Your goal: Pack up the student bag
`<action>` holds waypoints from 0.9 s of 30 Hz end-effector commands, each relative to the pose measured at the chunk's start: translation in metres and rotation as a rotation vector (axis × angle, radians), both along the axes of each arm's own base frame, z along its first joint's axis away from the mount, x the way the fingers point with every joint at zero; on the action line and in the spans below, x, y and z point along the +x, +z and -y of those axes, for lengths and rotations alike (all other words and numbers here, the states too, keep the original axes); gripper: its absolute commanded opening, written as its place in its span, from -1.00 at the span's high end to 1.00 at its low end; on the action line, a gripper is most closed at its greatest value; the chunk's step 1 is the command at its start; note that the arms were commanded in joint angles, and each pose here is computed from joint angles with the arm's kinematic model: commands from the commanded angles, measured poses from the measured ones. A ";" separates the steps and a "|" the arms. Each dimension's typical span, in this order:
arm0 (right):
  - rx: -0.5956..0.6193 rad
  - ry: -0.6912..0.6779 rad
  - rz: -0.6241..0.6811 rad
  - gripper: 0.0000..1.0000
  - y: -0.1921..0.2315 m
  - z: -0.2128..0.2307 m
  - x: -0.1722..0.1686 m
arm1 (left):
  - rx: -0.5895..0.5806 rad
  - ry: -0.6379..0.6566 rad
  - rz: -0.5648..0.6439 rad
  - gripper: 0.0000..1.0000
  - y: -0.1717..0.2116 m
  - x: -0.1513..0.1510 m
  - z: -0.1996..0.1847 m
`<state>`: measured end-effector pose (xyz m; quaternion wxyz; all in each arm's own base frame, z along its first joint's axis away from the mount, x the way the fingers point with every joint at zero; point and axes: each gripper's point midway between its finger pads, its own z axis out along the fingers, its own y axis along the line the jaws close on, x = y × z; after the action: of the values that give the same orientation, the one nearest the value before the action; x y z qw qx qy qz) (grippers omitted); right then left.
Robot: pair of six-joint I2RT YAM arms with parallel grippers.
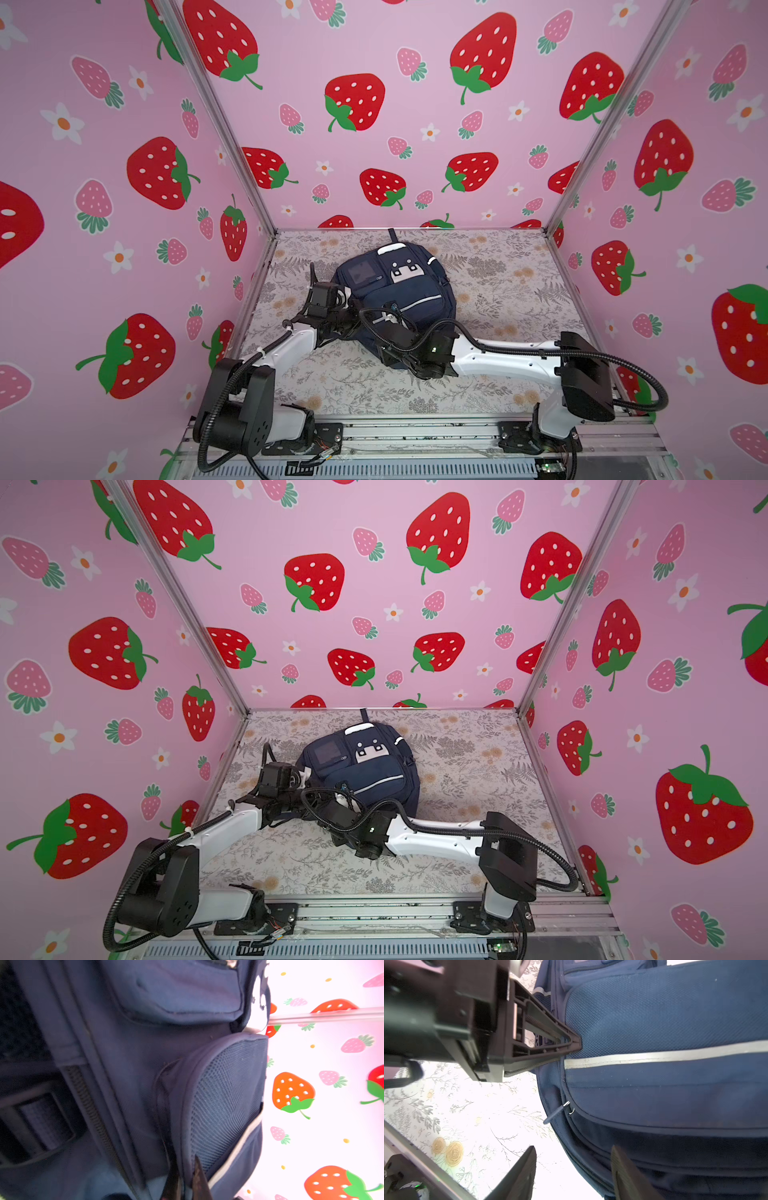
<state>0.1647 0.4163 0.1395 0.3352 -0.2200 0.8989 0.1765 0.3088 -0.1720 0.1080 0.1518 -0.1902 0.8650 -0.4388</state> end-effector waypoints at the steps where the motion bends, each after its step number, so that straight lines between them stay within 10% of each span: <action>1: -0.048 -0.077 0.010 -0.19 -0.001 0.009 0.008 | -0.120 -0.052 0.115 1.00 0.037 0.013 0.024; 27: -0.152 -0.171 -0.118 0.16 -0.033 0.013 0.032 | -0.173 -0.125 0.183 1.00 0.061 0.017 0.065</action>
<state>0.2015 0.4058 0.1230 0.3062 -0.1547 0.9331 0.1080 0.3113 -0.2159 0.1164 0.1440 -0.1667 0.8501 -0.4783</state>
